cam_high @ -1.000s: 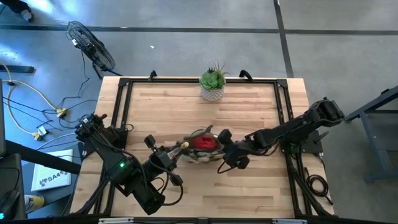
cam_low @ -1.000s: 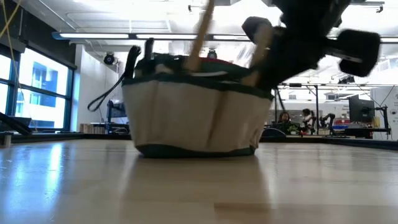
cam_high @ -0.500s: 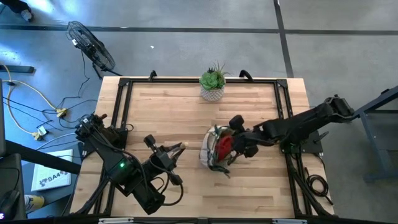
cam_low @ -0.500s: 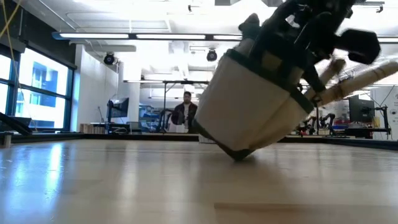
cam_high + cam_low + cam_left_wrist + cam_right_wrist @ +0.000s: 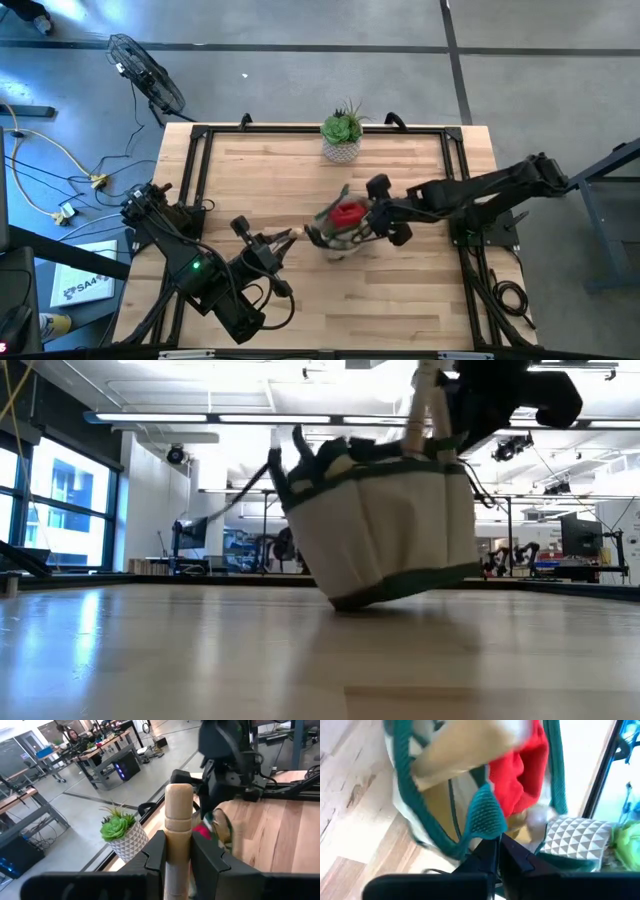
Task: Pick & Place Garden tools in Gardening bag
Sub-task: Put the light brown hand rake into the white gardening bag
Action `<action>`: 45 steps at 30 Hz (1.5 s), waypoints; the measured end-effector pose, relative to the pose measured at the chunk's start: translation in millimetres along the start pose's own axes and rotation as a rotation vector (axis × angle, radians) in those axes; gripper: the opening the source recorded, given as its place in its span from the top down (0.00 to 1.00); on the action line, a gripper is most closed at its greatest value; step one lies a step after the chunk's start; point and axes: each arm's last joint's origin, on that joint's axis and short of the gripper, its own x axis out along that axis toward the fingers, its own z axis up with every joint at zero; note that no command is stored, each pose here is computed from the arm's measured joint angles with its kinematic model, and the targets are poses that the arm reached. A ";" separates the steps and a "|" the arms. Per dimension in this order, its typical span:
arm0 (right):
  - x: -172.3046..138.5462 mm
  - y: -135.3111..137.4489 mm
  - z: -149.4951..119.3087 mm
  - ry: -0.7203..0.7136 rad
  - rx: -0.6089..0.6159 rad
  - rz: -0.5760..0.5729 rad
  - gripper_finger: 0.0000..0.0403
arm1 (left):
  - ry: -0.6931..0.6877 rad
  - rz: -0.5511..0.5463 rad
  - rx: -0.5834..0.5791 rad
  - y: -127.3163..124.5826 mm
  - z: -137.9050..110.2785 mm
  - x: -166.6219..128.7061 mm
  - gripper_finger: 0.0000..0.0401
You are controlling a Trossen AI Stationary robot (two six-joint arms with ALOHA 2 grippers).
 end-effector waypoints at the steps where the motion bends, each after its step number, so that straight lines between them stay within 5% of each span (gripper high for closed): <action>1: 1.7 -1.4 -0.8 0.005 0.007 0.007 0.99 | 0.002 -0.001 0.000 -0.1 0.0 0.0 0.87; 22: 3.3 26.3 5.1 0.045 0.001 0.147 0.99 | 0.022 -0.019 -0.005 -0.6 -0.6 -0.1 0.87; 39: -2.3 34.4 -16.0 0.280 0.051 0.182 0.99 | 0.039 -0.033 -0.031 -1.1 -1.0 0.0 0.87; 45: -2.3 34.7 -15.3 0.273 0.057 0.186 0.99 | 0.145 -0.040 -0.009 4.2 -1.9 18.1 0.87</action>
